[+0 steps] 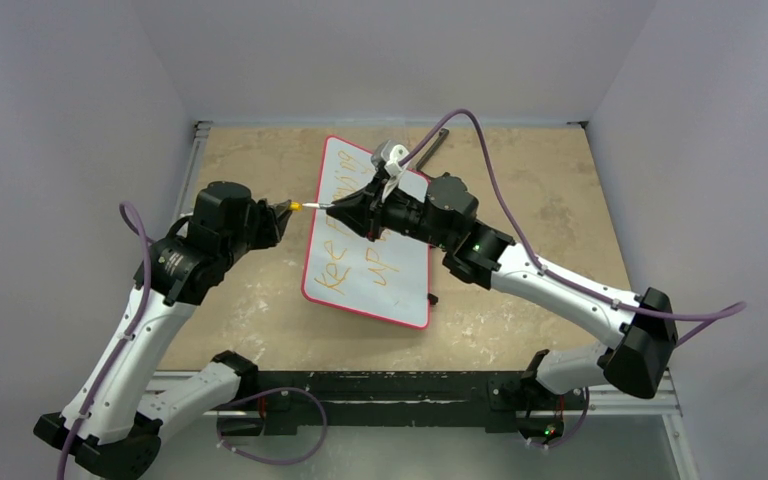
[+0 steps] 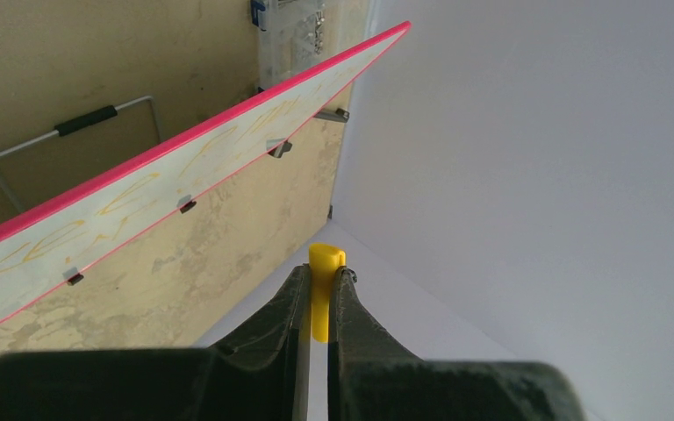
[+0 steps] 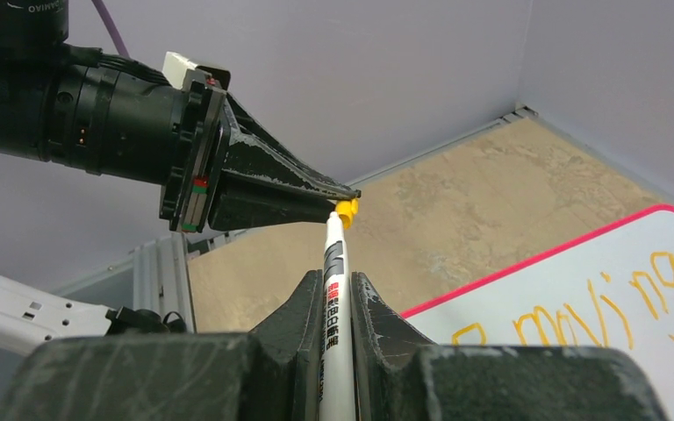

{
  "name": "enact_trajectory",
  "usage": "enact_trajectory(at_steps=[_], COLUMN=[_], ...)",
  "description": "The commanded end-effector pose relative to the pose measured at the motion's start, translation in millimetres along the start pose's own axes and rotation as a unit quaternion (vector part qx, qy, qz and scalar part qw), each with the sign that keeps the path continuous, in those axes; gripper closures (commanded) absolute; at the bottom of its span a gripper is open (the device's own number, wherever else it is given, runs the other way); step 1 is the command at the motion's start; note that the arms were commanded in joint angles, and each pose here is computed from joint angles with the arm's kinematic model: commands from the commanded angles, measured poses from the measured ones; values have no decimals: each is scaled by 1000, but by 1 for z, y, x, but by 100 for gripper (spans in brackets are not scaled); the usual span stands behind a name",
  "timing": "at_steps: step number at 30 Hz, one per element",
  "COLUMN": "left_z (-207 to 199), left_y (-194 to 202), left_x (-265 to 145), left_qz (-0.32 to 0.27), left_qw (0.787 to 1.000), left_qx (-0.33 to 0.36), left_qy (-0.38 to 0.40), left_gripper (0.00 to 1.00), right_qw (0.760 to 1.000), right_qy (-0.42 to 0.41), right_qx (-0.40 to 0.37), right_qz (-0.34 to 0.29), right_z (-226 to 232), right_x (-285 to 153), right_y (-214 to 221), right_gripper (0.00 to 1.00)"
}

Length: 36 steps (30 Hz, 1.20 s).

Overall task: Write a sentence on the whiteboard
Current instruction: Close the whiteboard marker at the center of the board.

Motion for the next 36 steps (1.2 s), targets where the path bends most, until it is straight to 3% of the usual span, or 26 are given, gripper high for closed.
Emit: enact_trajectory(at_steps=[1,21,36], left_z=[-6,-6,-6], left_y=[0,4,6], left_x=[1,4,5], left_qz=[4,14,21], left_qw=[1000,1000,1000], left_qx=[-16,-17,-3], left_qy=[13,10,7], left_gripper=[100,100,100], right_qw=[999,1000,998], right_qy=[-14,3,27], right_qx=[-16,-20,-46], right_qz=[-24,-18,35], right_z=[9,4,0], right_x=[7,13,27], right_y=[-18,-14,0], right_gripper=[100,100,100])
Point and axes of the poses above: each gripper's point midway between its finger pads, its own x axis out along the fingers, its own z axis along the line the jaws close on, y = z × x, the point moved 6 cm from there along -x, back along the fingers, and after that the axes turned 14 degrees about x, right-handed, at the moved point
